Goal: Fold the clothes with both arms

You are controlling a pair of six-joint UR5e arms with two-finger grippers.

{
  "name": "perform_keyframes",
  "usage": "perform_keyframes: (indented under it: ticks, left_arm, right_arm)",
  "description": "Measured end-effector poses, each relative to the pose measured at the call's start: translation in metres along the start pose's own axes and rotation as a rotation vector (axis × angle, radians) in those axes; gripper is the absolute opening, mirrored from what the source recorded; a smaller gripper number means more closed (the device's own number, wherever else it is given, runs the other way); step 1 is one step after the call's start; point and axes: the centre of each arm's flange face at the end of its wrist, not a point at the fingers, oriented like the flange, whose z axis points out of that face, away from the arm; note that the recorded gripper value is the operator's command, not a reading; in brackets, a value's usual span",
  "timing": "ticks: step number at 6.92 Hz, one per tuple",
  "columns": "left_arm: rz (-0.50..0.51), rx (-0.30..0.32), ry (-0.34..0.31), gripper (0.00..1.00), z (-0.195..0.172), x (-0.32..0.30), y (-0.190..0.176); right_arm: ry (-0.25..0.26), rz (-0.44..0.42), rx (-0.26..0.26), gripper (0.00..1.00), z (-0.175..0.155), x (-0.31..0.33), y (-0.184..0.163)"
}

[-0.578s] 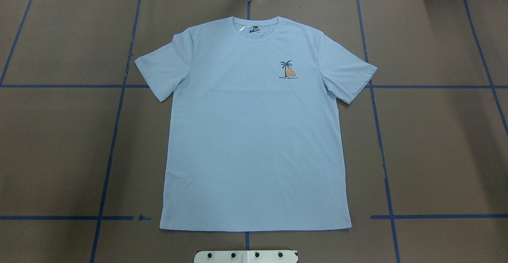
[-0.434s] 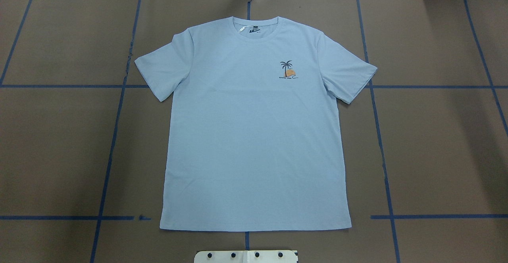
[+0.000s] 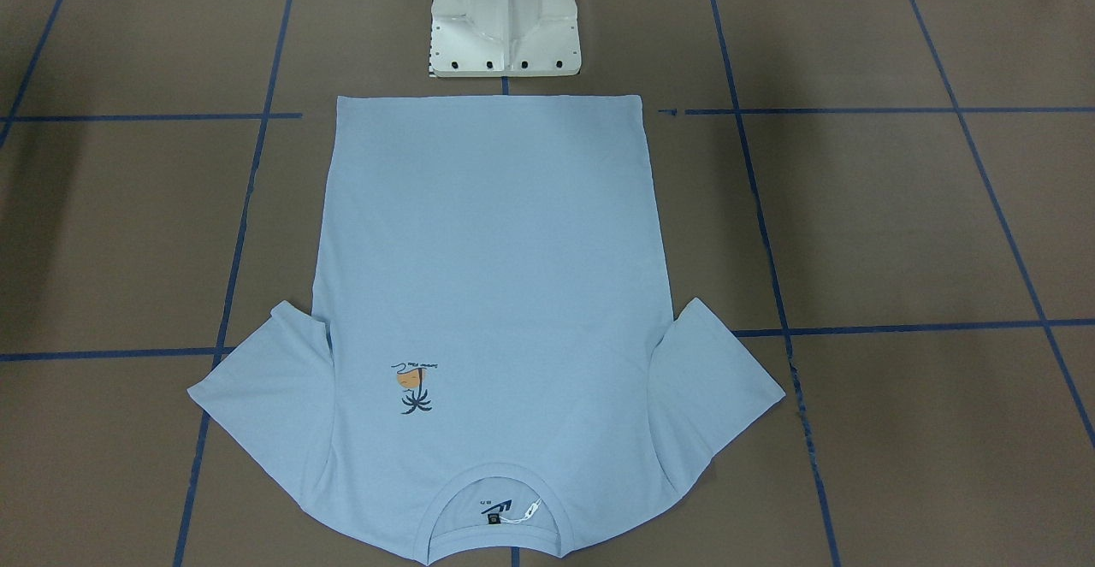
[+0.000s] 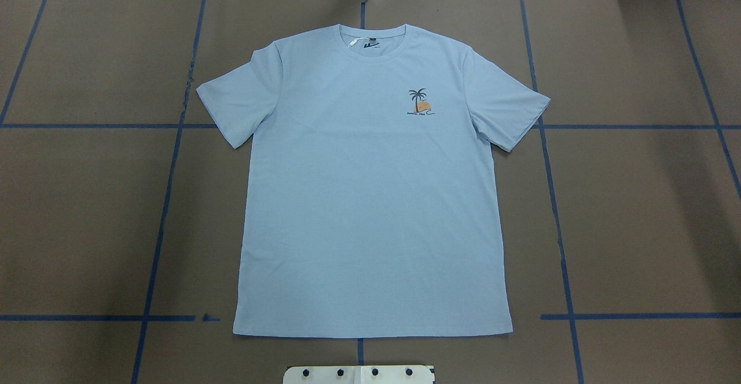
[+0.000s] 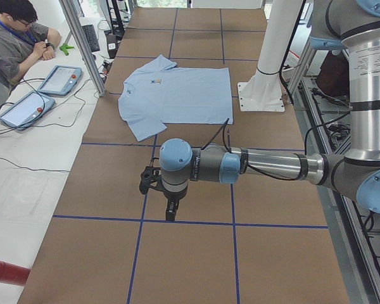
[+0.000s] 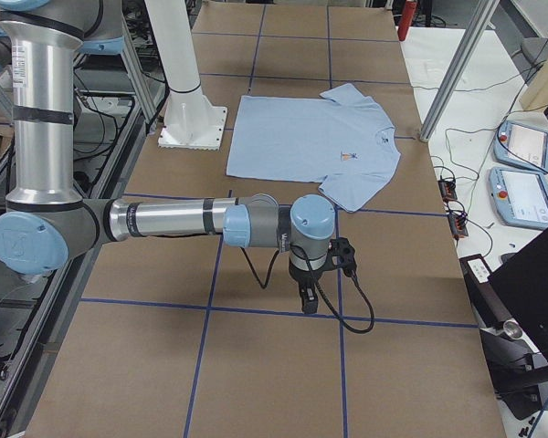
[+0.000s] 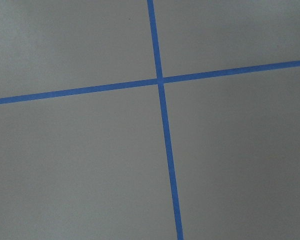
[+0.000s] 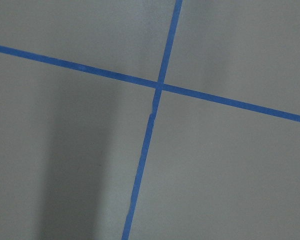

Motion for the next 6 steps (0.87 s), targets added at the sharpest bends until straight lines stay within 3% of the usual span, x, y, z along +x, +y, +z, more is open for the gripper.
perform_keyframes:
  ticks: [1,4,5,6]
  left_arm:
    - [0.026,0.022,-0.004,1.00,-0.001,0.002,-0.002]
    - [0.111,0.106,-0.008,1.00,0.003,-0.002,-0.007]
    - [0.167,0.164,-0.012,1.00,-0.004,0.004,-0.022]
    - [0.262,0.260,-0.021,1.00,-0.019,0.016,-0.046]
  right_arm:
    - [0.005,-0.028,0.019,1.00,-0.003,-0.008,-0.010]
    - [0.030,-0.197,0.187,1.00,-0.016,-0.032,-0.064]
    - [0.025,-0.211,0.214,1.00,-0.016,-0.033,-0.074]
    - [0.014,-0.217,0.231,1.00,-0.018,-0.037,-0.080]
